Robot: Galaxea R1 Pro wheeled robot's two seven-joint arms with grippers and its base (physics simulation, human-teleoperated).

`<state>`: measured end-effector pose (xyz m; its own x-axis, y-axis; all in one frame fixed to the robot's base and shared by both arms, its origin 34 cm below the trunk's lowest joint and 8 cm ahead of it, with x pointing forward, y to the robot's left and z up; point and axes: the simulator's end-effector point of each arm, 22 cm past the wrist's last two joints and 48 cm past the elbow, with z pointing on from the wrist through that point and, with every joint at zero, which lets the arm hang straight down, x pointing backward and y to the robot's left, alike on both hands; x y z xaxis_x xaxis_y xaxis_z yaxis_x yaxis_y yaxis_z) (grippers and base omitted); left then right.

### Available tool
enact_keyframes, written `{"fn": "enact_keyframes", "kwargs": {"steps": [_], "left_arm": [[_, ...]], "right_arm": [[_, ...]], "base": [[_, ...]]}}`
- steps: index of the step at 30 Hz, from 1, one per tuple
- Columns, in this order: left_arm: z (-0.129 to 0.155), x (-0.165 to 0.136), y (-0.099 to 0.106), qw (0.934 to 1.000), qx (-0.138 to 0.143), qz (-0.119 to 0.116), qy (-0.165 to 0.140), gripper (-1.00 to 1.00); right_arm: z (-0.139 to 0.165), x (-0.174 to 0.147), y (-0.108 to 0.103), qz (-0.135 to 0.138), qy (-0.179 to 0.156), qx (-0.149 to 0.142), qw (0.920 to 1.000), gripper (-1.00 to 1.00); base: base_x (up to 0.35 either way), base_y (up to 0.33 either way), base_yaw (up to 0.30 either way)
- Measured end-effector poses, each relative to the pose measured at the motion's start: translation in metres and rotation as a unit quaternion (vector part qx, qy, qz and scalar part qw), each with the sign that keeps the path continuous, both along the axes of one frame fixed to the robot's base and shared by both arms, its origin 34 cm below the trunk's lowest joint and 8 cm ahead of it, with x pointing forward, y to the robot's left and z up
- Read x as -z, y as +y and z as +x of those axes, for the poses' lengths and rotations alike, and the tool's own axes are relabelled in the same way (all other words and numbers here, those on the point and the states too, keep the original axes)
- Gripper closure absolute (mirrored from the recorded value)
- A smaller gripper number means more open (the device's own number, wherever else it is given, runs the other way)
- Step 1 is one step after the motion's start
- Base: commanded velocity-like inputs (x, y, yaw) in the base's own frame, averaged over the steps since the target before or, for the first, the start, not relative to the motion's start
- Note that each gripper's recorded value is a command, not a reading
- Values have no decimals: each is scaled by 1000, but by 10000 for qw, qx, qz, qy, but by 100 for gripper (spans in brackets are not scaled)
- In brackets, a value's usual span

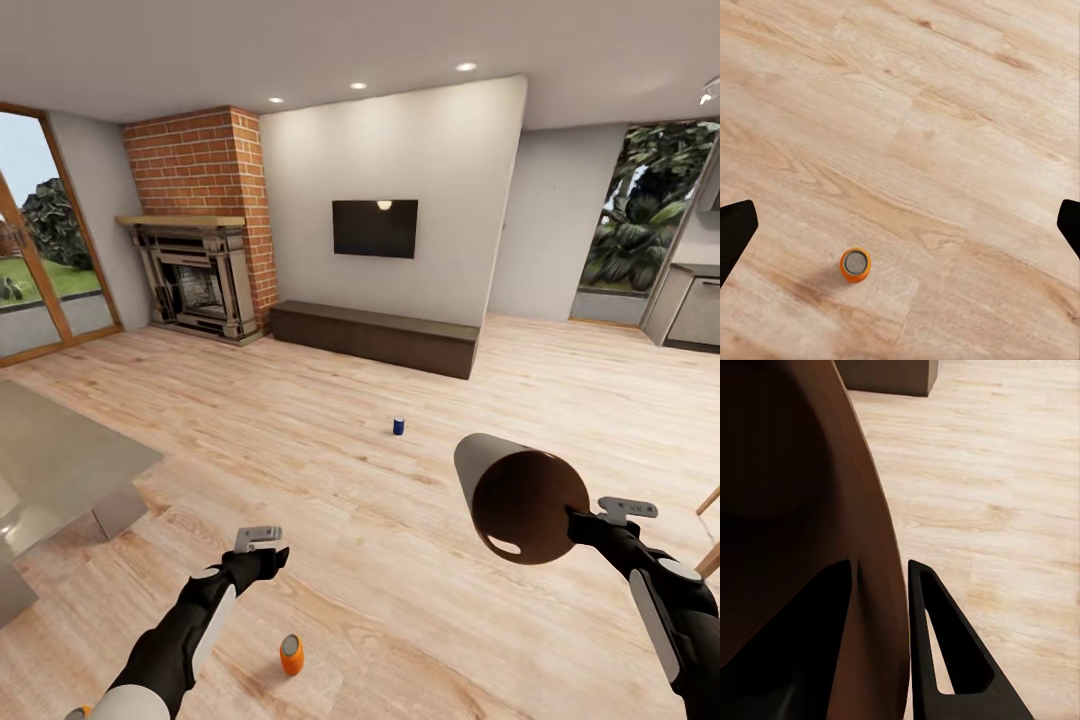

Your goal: Put the three can of soda from the living room inside the tash can in the kitchen.

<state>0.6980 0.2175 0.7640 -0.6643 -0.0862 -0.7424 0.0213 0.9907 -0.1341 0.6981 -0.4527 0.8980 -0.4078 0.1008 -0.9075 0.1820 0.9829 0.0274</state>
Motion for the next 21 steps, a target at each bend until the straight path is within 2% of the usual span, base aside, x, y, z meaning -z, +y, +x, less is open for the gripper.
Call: {"fn": "enact_keyframes", "kwargs": {"steps": [21], "left_arm": [[0,34,5,9999,-104,99,2,-100]], "right_arm": [[4,32,10,-5,0,-105,9999,100]], "base": [[0,0,0]]}}
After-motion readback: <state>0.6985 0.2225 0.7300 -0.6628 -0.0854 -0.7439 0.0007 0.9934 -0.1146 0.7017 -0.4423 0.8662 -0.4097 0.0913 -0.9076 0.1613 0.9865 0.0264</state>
